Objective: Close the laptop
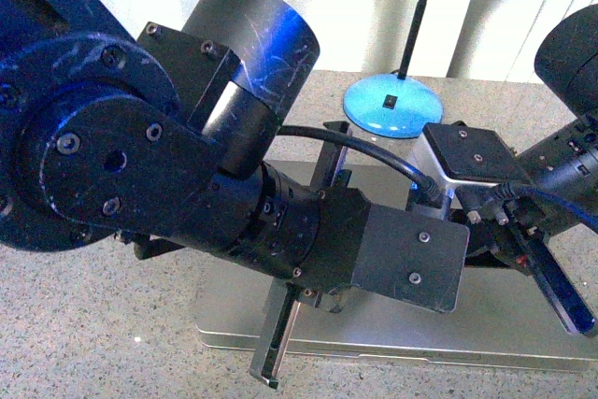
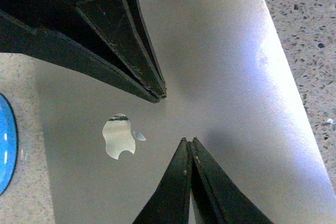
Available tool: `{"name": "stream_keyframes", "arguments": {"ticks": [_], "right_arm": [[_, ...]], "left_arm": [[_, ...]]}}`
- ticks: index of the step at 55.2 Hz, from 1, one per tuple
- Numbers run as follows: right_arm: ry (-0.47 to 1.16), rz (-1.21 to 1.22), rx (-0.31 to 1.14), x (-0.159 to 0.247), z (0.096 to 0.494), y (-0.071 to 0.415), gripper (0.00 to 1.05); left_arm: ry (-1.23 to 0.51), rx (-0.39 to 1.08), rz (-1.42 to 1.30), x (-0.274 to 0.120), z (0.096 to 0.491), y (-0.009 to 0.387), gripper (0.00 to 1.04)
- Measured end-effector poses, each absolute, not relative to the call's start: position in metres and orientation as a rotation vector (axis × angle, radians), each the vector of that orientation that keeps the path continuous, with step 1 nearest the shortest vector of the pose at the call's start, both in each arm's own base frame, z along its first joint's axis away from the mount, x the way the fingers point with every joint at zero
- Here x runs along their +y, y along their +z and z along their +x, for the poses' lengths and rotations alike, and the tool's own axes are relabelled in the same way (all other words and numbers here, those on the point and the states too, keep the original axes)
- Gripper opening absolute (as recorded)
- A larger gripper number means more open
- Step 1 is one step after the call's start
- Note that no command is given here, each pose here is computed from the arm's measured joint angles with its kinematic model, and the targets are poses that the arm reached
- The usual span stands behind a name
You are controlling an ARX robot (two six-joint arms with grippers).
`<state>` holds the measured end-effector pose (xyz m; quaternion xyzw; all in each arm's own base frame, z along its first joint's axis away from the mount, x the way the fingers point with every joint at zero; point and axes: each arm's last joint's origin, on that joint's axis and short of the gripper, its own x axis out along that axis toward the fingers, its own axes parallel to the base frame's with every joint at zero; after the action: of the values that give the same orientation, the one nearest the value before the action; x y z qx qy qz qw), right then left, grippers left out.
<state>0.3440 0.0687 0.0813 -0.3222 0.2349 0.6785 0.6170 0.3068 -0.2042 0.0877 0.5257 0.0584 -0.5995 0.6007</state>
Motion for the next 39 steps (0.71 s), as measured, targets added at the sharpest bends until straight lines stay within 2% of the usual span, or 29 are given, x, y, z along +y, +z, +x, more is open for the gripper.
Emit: {"name": "stream_keyframes", "arguments": {"ticks": [26,33,39], "right_arm": [[1.573,-0.739,0.609,0.067,0.337,0.069,0.03],[1.550,-0.727,0.564,0.066,0.340,0.073,0.03],[1.511,-0.716,0.487,0.065,0.346,0.085,0.03]], "left_arm": [[-1.419,0.184,1.208,-0.202,0.299,0.077,0.04],[-1.399,0.163,1.195,-0.200,0.302,0.086,0.04],[-1.345,0.087,1.165,-0.198,0.308,0.105,0.04]]}}
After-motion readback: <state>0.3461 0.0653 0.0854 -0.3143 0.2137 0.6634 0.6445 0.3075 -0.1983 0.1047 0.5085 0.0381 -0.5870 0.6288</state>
